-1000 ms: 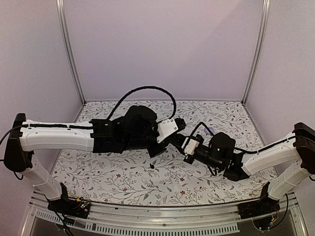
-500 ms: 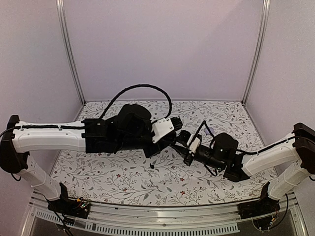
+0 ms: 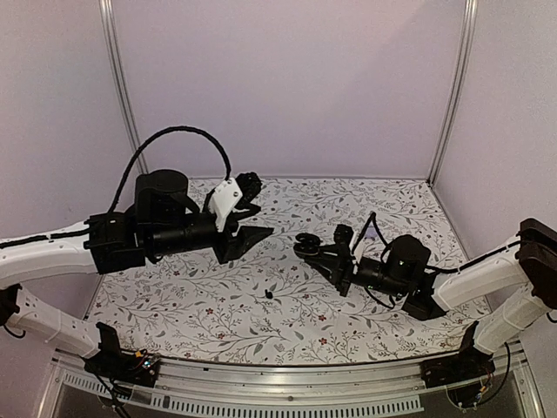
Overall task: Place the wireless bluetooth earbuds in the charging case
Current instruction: Adjust the left earbud at the center of the board.
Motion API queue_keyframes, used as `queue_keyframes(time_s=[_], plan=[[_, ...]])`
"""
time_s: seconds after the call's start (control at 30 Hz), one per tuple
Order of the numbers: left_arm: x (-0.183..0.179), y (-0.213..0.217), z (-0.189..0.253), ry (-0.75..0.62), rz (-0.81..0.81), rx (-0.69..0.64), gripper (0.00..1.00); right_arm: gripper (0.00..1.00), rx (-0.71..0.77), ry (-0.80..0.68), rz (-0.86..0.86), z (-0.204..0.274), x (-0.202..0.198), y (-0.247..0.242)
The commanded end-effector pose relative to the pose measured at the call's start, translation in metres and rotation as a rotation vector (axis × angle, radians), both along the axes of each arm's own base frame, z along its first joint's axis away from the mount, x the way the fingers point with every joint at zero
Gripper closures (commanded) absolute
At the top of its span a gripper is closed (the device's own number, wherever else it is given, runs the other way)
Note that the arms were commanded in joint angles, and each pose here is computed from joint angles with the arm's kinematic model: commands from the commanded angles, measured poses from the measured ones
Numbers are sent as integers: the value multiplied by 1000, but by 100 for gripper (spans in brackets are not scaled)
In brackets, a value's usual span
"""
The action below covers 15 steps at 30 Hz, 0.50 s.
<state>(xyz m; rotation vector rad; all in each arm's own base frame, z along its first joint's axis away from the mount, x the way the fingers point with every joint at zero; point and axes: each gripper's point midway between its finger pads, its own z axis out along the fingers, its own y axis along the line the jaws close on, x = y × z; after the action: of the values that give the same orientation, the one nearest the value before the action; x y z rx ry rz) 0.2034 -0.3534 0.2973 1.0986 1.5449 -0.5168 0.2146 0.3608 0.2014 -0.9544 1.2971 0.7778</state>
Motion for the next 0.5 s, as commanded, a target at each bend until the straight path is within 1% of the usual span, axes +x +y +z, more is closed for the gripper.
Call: queue_keyframes(time_s=[0.0, 0.13, 0.23, 0.37, 0.43, 0.47], plan=[[5, 8, -41, 158, -8, 10, 49, 100, 113, 79, 49, 18, -5, -14], [-1, 13, -87, 286, -25, 75, 51, 100, 120, 101, 20, 20, -2, -30], [0, 22, -120, 351, 16, 135, 54, 100, 106, 115, -11, 16, 2, -43], [-2, 24, -153, 414, 26, 164, 56, 100, 105, 116, -49, 15, 8, -59], [2, 22, -166, 421, 34, 220, 55, 100, 101, 118, -59, 13, 9, -64], [5, 22, -173, 418, 40, 270, 55, 100, 100, 120, -62, 12, 10, -66]])
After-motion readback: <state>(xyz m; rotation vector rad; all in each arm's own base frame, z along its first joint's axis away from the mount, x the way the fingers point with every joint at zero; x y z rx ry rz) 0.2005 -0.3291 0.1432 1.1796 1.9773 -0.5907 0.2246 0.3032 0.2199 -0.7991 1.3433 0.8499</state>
